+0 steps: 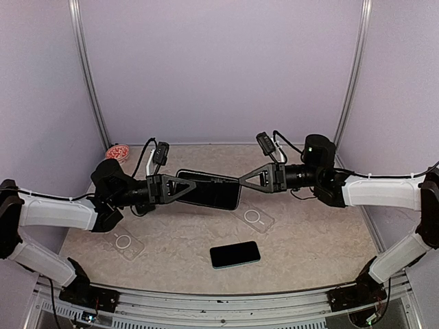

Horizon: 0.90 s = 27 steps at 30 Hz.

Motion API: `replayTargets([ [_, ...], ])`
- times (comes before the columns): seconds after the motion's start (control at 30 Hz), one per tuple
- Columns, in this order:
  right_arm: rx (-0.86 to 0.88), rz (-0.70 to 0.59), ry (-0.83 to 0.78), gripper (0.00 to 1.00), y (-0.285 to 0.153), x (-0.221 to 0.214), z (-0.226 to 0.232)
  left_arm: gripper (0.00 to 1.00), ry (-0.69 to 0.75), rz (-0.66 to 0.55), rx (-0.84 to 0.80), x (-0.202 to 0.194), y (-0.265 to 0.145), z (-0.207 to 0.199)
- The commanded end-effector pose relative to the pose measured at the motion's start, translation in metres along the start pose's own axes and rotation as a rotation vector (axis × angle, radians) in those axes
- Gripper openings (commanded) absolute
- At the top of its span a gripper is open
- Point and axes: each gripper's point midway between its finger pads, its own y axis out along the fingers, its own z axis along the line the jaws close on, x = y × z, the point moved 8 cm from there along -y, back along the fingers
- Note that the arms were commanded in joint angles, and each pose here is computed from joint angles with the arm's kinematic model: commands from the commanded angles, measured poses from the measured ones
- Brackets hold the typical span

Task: Put the phone into the phone case
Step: Press the bottom right corner of the phone case, then press the bottom left corner of the phone case.

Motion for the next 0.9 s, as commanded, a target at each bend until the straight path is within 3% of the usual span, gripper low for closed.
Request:
replayTargets([
  [0.0, 0.039, 0.006, -0.018, 0.40, 0.001, 0.001, 0.004, 0.00, 0.047, -0.054, -0.017, 0.006, 0.000, -0.005],
  [0.37, 0.059, 0.057, 0.002, 0.31, 0.013, -0.004, 0.000, 0.00, 0.039, -0.069, -0.009, 0.005, 0.001, -0.001],
  [0.57, 0.037, 0.060, 0.000, 0.18, 0.018, -0.001, 0.000, 0.00, 0.031, -0.071, 0.004, 0.003, 0.000, 0.001],
  [0.73, 0.003, 0.075, 0.008, 0.02, 0.021, 0.001, -0.002, 0.00, 0.024, -0.080, 0.024, 0.002, -0.001, 0.005],
  [0.87, -0.026, 0.079, 0.013, 0.00, 0.022, 0.001, -0.004, 0.00, 0.017, -0.082, 0.035, 0.000, -0.002, 0.007],
])
